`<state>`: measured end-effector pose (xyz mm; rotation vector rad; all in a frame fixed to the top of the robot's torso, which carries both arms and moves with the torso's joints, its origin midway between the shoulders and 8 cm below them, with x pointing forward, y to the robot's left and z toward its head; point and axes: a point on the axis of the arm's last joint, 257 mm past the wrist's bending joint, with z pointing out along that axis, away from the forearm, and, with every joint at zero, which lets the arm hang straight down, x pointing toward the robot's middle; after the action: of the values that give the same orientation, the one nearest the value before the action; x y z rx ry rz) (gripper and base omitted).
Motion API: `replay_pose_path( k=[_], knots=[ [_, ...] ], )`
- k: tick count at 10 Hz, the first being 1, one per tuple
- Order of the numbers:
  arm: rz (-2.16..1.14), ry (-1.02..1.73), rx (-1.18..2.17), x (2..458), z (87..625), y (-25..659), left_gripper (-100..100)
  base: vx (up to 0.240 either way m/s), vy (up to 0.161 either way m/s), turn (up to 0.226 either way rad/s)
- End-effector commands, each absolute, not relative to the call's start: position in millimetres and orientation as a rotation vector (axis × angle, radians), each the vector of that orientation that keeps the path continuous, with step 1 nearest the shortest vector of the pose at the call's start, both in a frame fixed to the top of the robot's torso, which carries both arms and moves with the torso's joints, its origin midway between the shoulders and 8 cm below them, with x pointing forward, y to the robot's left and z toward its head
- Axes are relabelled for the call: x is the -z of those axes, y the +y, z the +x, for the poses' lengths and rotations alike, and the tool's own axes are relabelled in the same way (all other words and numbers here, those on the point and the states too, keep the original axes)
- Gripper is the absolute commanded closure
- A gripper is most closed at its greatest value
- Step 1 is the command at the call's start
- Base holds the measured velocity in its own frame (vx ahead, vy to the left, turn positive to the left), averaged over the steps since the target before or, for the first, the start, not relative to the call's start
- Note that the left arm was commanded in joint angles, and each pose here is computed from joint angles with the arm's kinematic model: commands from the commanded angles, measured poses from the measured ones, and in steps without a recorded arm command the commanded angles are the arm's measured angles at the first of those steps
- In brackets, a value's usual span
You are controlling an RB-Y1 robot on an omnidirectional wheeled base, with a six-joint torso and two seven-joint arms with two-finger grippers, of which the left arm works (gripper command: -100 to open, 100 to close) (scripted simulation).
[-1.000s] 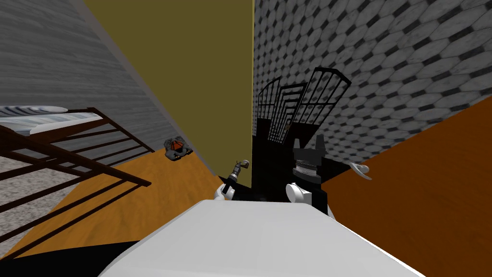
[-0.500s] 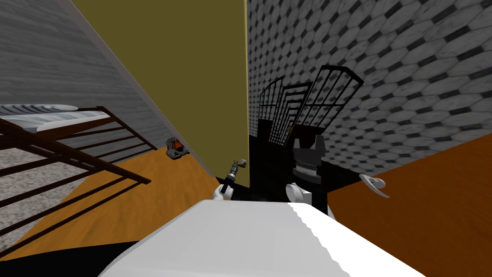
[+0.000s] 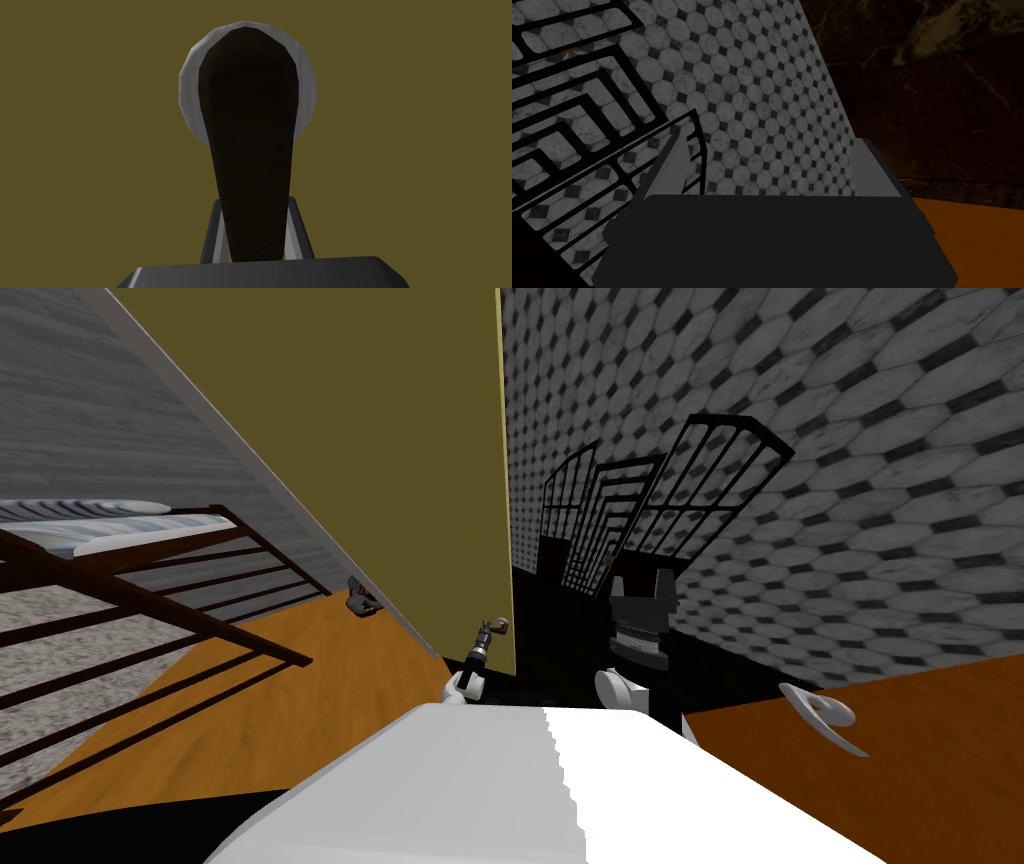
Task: Push the door open
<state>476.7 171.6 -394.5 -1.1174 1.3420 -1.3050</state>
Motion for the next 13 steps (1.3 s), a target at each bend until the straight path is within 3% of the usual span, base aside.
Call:
replay_pose_path(
  k=[1,13],
  knots=[
    [-1.131,1.319,1.306,392,479,171,100,0.138,-0.136,0.068],
    [-1.193,1.224,1.2,391,481,249,100,0.13,-0.101,0.04]
  ],
)
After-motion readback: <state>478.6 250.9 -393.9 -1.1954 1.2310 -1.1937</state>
